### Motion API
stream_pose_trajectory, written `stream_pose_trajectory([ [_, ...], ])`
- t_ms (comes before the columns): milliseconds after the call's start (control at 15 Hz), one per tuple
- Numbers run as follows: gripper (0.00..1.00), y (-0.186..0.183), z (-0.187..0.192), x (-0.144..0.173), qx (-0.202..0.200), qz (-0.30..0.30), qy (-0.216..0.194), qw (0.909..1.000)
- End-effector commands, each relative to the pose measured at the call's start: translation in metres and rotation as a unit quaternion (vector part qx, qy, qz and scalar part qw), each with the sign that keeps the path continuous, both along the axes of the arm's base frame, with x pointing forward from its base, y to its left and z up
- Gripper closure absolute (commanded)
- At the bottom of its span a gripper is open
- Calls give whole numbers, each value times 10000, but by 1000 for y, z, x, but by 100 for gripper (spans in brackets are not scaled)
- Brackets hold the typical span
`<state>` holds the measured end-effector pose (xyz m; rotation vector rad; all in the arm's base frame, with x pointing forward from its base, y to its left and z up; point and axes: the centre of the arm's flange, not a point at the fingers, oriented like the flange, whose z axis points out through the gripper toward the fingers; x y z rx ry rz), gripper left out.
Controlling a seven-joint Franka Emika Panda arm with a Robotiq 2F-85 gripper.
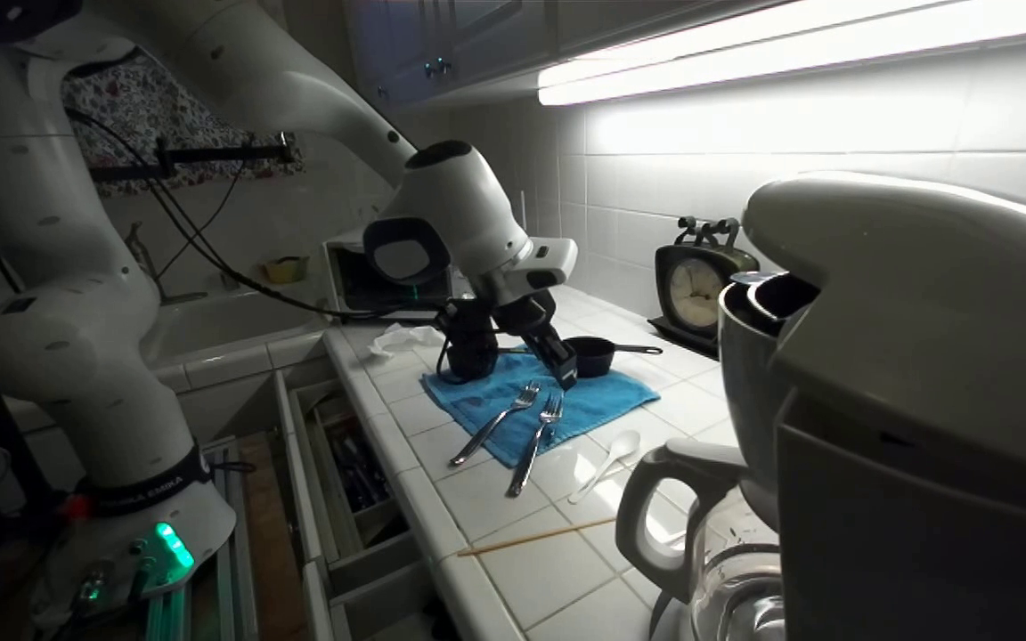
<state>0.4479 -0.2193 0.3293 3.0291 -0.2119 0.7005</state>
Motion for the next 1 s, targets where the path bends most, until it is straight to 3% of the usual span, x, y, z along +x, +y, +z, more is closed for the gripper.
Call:
stream_pose_trajectory([
  [0, 94, 16, 13, -10, 218, 346, -24, 9992],
  [467, 94, 46, 18, -6, 630, 1034, 373, 9919],
  [933, 94, 42, 16, -14, 601, 1147, 780, 9885],
])
